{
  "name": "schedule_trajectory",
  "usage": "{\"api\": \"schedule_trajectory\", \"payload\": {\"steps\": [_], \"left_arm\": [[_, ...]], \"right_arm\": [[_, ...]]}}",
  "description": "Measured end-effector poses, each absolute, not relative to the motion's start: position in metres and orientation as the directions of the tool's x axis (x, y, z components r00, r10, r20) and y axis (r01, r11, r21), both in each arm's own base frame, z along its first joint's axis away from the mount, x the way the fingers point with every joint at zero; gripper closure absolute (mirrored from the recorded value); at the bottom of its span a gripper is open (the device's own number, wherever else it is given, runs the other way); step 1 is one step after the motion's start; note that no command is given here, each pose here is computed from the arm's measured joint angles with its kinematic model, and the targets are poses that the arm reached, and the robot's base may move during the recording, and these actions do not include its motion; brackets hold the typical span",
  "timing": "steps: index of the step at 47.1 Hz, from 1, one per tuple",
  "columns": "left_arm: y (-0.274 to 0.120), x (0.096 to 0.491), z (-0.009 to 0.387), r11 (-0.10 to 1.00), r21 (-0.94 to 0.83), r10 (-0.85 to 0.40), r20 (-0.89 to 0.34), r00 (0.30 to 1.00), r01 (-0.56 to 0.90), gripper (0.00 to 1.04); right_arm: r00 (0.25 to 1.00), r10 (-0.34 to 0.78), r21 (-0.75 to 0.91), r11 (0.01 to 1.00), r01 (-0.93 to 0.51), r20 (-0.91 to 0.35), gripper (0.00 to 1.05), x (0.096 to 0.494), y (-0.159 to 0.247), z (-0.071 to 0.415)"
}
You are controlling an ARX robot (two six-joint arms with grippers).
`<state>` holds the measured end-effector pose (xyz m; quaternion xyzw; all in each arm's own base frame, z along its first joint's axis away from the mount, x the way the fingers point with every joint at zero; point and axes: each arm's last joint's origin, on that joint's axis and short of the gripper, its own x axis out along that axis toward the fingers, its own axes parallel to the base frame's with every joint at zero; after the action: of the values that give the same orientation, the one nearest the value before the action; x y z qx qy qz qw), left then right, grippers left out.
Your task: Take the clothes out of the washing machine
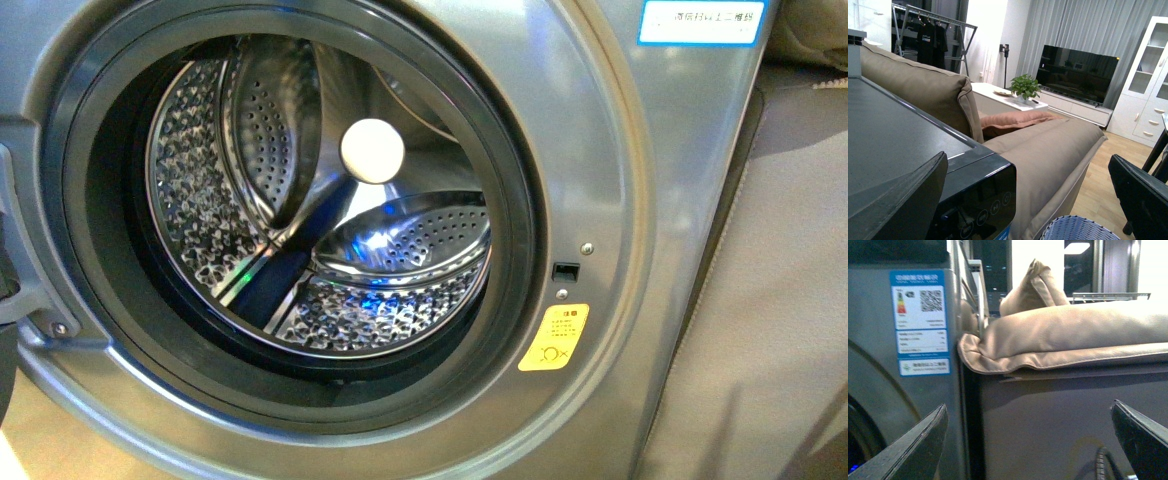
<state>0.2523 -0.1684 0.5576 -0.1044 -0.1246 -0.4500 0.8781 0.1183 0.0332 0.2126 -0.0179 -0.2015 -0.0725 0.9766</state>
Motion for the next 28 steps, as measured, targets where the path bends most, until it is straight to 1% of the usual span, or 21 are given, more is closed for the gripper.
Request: {"api": "schedule_trajectory", "payload": {"steps": [2, 4, 5, 6, 7, 9, 20, 24, 28], "left_arm": [[-0.168, 0.252, 0.558, 0.582, -0.075, -0.757, 0.313, 0.573, 0.81, 0.07], [-0.17, 0.251, 0.56, 0.655, -0.103, -0.706, 0.27, 0.655, 0.749, 0.07], [-0.169, 0.25, 0.562, 0.717, -0.118, -0.654, 0.225, 0.722, 0.687, 0.07], [-0.167, 0.25, 0.561, 0.768, -0.124, -0.605, 0.181, 0.775, 0.628, 0.07], [-0.165, 0.249, 0.56, 0.802, -0.125, -0.567, 0.149, 0.81, 0.584, 0.07], [-0.163, 0.249, 0.56, 0.835, -0.114, -0.526, 0.126, 0.841, 0.539, 0.07], [-0.151, 0.253, 0.559, 0.918, -0.057, -0.384, 0.127, 0.915, 0.393, 0.07], [-0.142, 0.254, 0.555, 0.949, -0.015, -0.31, 0.134, 0.941, 0.314, 0.07], [-0.131, 0.254, 0.552, 0.963, -0.008, -0.264, 0.13, 0.956, 0.268, 0.07]], "right_arm": [[0.91, -0.151, -0.022, 0.985, 0.173, 0.387, 0.08, 0.12, 0.03, 0.21], [0.917, -0.168, -0.038, 0.98, 0.194, 0.362, 0.08, 0.123, 0.025, 0.206], [0.921, -0.18, -0.043, 0.977, 0.207, 0.345, 0.08, 0.125, 0.022, 0.204], [0.924, -0.188, -0.042, 0.976, 0.214, 0.334, 0.08, 0.126, 0.02, 0.202], [0.925, -0.196, -0.042, 0.974, 0.222, 0.326, 0.08, 0.126, 0.019, 0.201], [0.925, -0.213, -0.033, 0.972, 0.235, 0.314, 0.08, 0.127, 0.017, 0.199], [0.925, -0.213, -0.019, 0.973, 0.231, 0.315, 0.08, 0.127, 0.016, 0.199], [0.925, -0.213, -0.019, 0.973, 0.23, 0.315, 0.08, 0.127, 0.016, 0.199], [0.925, -0.213, -0.019, 0.973, 0.23, 0.315, 0.08, 0.127, 0.016, 0.199]]}}
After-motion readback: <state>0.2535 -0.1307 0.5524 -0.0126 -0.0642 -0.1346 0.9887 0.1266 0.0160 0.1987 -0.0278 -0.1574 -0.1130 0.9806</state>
